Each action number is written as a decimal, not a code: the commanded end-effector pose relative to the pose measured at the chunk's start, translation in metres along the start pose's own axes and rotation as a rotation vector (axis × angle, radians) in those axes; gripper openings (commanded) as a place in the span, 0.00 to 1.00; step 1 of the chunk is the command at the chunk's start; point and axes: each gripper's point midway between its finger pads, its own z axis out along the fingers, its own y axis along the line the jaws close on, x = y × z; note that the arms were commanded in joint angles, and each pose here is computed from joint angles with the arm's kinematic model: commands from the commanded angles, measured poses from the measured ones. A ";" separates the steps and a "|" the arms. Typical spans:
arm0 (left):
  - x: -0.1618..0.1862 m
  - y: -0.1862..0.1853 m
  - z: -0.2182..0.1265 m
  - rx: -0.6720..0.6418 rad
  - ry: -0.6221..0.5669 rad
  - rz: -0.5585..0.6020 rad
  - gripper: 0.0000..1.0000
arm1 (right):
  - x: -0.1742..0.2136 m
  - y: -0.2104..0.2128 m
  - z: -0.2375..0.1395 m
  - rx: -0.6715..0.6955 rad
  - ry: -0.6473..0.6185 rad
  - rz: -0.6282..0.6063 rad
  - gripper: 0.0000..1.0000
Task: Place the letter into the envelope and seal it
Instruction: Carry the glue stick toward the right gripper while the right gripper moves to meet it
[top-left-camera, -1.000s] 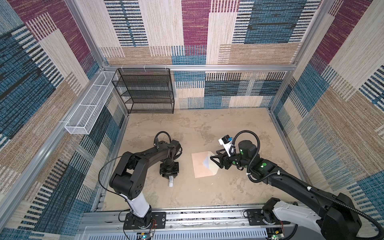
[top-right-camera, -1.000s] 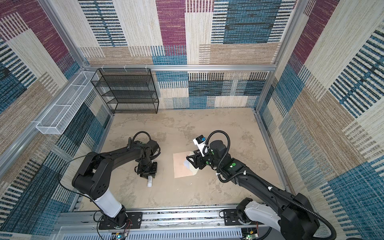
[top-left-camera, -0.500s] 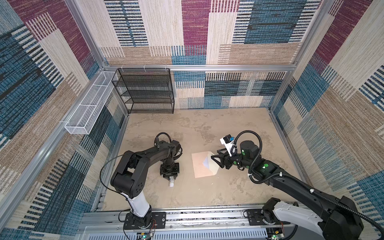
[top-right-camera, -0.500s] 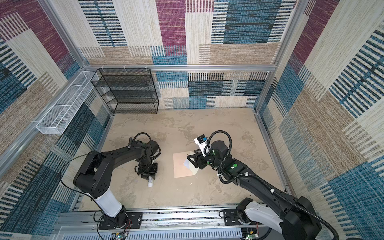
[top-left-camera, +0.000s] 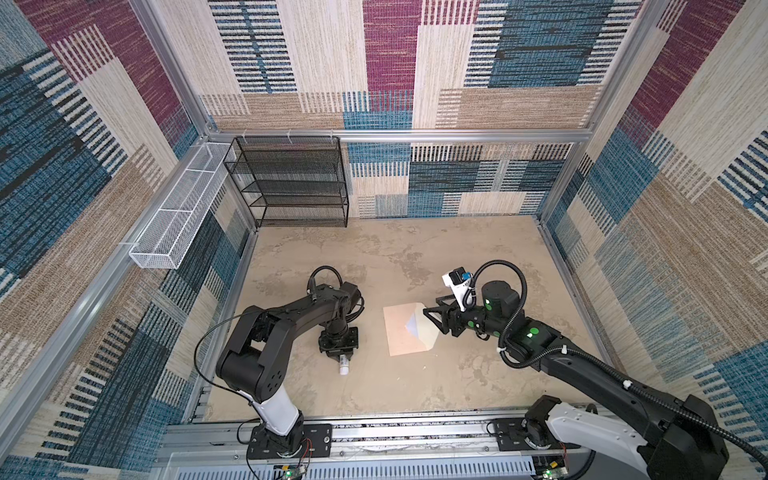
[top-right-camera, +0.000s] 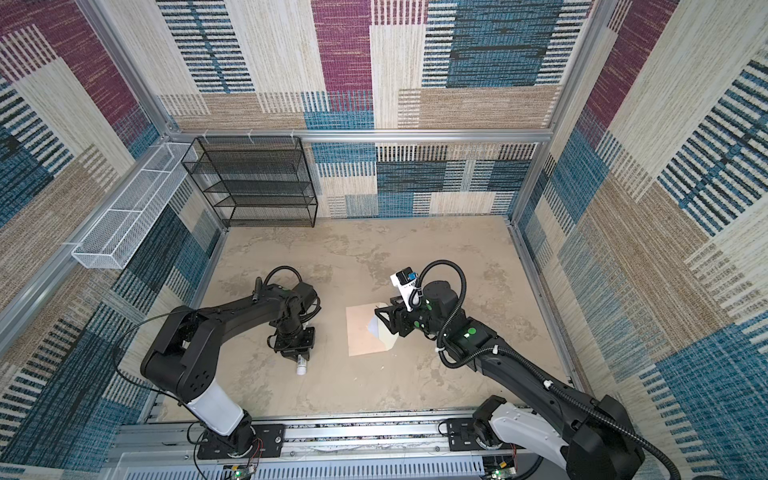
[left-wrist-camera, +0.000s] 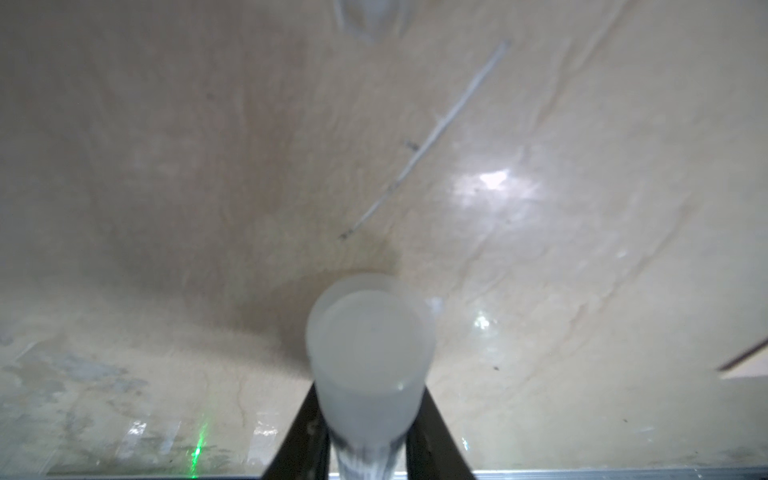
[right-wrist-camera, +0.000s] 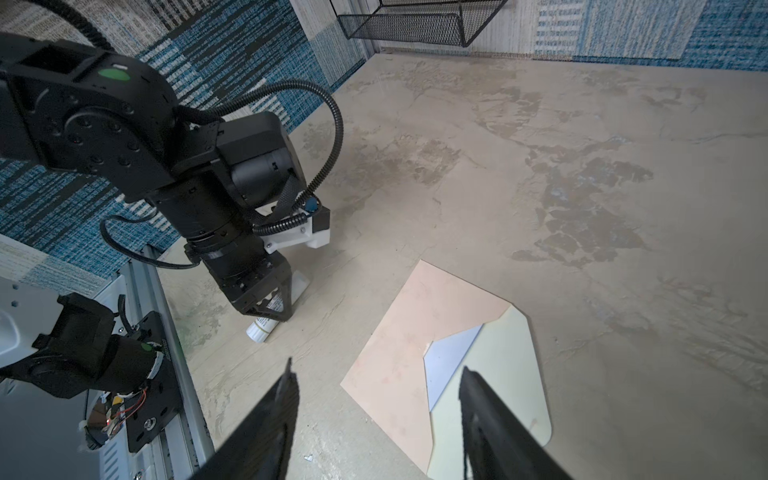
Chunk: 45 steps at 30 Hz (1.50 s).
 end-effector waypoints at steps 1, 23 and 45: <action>-0.030 -0.032 -0.037 0.130 -0.169 0.098 0.16 | -0.028 0.000 -0.004 0.028 -0.072 0.044 0.66; -0.072 -0.196 -0.243 0.644 -0.708 0.618 0.17 | -0.116 0.014 0.008 -0.136 0.160 0.464 0.62; -0.061 -0.223 -0.255 0.666 -0.755 0.763 0.18 | -0.127 -0.003 0.030 -0.065 0.216 0.479 0.62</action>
